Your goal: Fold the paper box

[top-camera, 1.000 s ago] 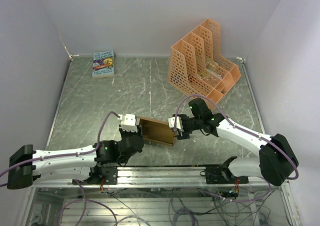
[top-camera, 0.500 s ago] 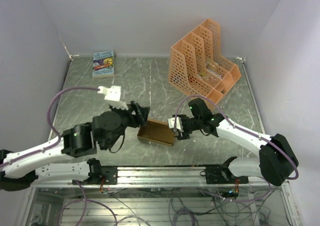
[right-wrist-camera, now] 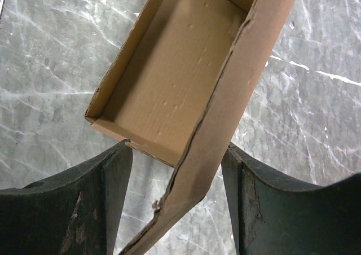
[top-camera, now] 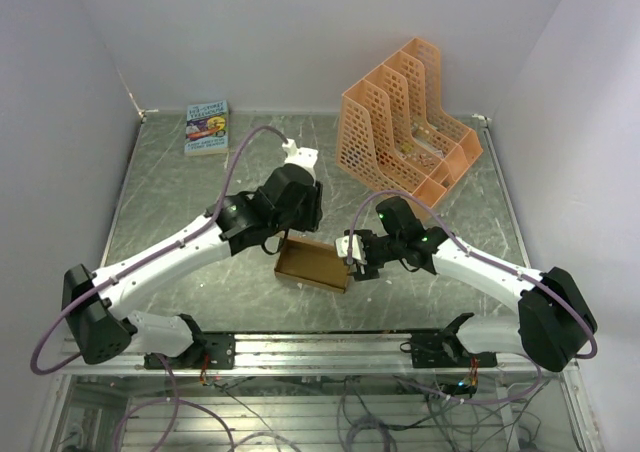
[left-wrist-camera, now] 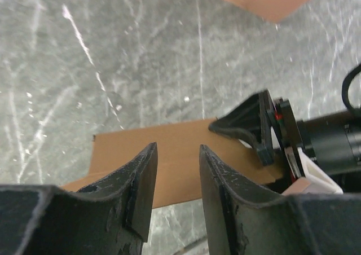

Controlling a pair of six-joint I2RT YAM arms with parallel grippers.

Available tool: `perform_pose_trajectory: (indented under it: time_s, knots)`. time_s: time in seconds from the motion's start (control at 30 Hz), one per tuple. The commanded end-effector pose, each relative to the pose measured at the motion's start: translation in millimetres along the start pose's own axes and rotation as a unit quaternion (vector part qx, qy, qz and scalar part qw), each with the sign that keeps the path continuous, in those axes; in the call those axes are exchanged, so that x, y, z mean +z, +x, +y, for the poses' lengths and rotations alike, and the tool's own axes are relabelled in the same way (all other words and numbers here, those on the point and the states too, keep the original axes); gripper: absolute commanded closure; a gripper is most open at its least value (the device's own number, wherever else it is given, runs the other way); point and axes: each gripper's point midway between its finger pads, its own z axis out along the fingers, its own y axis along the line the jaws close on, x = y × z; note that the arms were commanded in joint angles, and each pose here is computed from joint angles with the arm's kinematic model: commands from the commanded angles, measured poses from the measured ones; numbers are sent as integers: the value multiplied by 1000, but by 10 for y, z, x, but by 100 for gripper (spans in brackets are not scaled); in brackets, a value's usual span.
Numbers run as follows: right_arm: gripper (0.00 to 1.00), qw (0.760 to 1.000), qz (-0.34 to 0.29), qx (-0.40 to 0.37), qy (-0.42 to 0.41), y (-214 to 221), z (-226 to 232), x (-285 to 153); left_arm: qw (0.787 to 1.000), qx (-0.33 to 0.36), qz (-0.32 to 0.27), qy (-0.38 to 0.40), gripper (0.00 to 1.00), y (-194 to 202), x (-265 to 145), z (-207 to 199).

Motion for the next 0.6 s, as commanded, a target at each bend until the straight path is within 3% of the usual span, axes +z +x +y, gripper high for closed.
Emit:
perform_pose_trajectory:
  time_s: [0.0,0.27,0.57]
  knots:
    - [37,1000,2,-1,-11,17,70,31,995,17,79,52,55,386,47,-141]
    - [35,1000,1,2,-15,8,78,30,990,10,135,47,59,877,127,34]
    - [26,1000,-10,3,-23,-70,103,2,984,3,174,47,61,1173,202,106]
